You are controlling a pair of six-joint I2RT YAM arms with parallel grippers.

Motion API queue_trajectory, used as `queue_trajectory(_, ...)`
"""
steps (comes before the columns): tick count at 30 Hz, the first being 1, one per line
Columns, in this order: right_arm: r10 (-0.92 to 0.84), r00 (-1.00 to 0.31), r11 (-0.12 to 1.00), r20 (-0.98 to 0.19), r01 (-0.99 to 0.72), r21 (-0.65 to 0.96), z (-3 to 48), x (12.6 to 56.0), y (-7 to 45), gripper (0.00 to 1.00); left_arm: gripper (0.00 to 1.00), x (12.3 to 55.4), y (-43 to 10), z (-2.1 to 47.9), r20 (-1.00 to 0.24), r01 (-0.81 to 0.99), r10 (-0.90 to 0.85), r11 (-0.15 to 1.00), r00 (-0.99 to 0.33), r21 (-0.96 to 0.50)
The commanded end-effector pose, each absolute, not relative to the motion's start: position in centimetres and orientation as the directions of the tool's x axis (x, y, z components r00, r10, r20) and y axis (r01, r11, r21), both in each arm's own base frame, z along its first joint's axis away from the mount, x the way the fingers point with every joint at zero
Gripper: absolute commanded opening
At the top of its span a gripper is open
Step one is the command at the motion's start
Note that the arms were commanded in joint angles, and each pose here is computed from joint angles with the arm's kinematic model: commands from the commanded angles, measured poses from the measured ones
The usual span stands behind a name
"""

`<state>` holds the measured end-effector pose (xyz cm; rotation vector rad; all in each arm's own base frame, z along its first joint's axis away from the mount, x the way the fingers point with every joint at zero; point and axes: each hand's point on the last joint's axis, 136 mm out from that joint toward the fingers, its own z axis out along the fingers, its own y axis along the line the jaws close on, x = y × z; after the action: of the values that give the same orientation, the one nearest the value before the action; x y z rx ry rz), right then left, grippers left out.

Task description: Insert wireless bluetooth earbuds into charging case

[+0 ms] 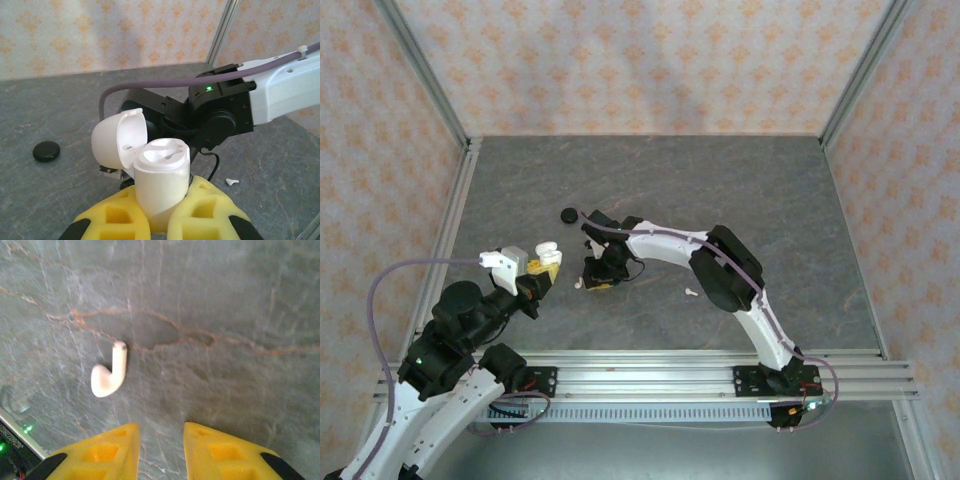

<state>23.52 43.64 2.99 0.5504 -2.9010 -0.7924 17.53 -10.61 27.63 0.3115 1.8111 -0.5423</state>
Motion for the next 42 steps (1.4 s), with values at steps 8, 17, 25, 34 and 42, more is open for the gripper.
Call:
queue_trajectory(8,-0.44,-0.891,0.787,-0.11,-0.441,0.431,6.3,24.2,44.4,0.28,0.0,17.9,-10.5,27.0,-0.943,0.446,-0.08,0.866,-0.322,-0.226)
queue_trajectory(17,-0.492,-0.863,0.74,-0.116,-0.485,0.465,5.4,26.1,48.5,0.18,0.0,17.3,-9.6,27.0,-0.943,0.42,-0.092,0.878,-0.321,-0.228)
queue_trajectory(25,-0.518,-0.851,0.733,-0.09,-0.496,0.465,3.4,26.3,49.3,0.14,0.0,17.2,-9.3,26.5,-0.941,0.408,-0.086,0.885,-0.326,-0.223)
queue_trajectory(34,-0.527,-0.85,0.767,-0.031,-0.491,0.413,2.3,25.0,46.6,0.14,0.0,17.2,-9.2,26.2,-0.94,0.402,-0.08,0.89,-0.331,-0.217)
queue_trajectory(42,-0.486,-0.874,0.793,-0.011,-0.446,0.415,2.9,23.8,44.9,0.2,0.0,17.4,-9.2,26.2,-0.941,0.399,-0.084,0.891,-0.327,-0.218)
